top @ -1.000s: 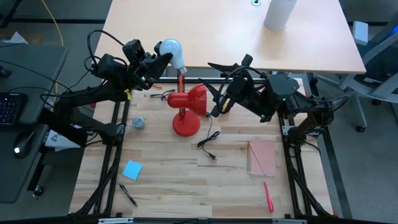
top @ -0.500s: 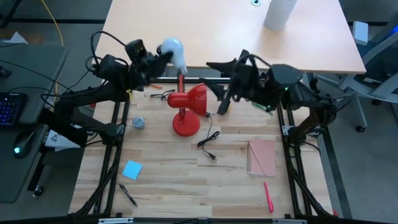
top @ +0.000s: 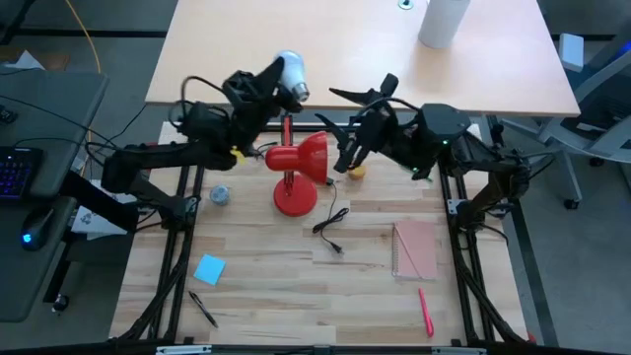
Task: Screw lightbulb
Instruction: Insert the lightbulb into the lamp
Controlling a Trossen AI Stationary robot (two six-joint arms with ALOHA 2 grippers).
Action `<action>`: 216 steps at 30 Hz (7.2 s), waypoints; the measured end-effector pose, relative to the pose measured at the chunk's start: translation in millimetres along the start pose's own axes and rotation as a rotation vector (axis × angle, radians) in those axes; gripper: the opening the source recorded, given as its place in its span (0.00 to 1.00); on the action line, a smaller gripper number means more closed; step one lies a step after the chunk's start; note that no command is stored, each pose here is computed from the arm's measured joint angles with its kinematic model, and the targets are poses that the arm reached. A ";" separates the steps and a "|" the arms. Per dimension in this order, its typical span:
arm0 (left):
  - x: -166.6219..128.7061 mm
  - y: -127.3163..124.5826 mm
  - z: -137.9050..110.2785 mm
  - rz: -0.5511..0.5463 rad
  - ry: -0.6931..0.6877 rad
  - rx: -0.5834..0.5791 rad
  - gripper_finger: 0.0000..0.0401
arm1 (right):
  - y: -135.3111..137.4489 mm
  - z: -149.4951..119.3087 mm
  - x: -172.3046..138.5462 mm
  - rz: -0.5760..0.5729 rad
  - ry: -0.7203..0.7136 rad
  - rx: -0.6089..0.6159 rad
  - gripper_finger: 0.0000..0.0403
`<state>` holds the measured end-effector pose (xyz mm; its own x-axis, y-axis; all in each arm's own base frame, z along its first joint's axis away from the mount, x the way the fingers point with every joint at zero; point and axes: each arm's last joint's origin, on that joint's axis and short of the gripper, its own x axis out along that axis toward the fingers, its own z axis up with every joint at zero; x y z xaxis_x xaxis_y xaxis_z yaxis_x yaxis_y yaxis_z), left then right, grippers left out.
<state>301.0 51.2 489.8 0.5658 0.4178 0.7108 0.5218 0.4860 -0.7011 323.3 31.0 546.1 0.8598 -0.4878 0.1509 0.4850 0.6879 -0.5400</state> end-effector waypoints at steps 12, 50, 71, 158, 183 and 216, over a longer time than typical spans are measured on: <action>5.8 18.9 7.0 0.019 -0.011 -0.092 0.57 | 9.9 4.3 9.2 -0.118 0.011 -0.272 0.54; 6.4 7.3 0.4 -0.080 0.475 -0.568 0.57 | 28.3 9.6 -3.0 0.029 -0.033 -0.192 0.99; 10.0 39.8 12.4 0.253 0.779 -0.524 0.56 | 60.6 30.2 -47.4 0.005 0.104 -0.449 0.99; 31.6 14.8 42.7 0.361 0.905 -0.347 0.59 | 61.2 -0.7 24.8 -0.049 0.025 -0.839 0.37; 34.1 15.4 46.7 0.273 0.914 -0.217 0.82 | 60.8 1.4 23.4 -0.059 0.015 -0.795 0.36; -19.9 -51.6 50.9 -0.229 0.709 0.801 0.85 | -16.9 9.3 34.8 0.293 -0.612 0.756 0.35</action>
<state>230.3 56.9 514.7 0.8815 -0.1583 0.4449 0.2401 0.9615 -0.1337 346.5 7.4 568.2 0.7922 -0.0324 0.6094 0.0334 0.9994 0.0097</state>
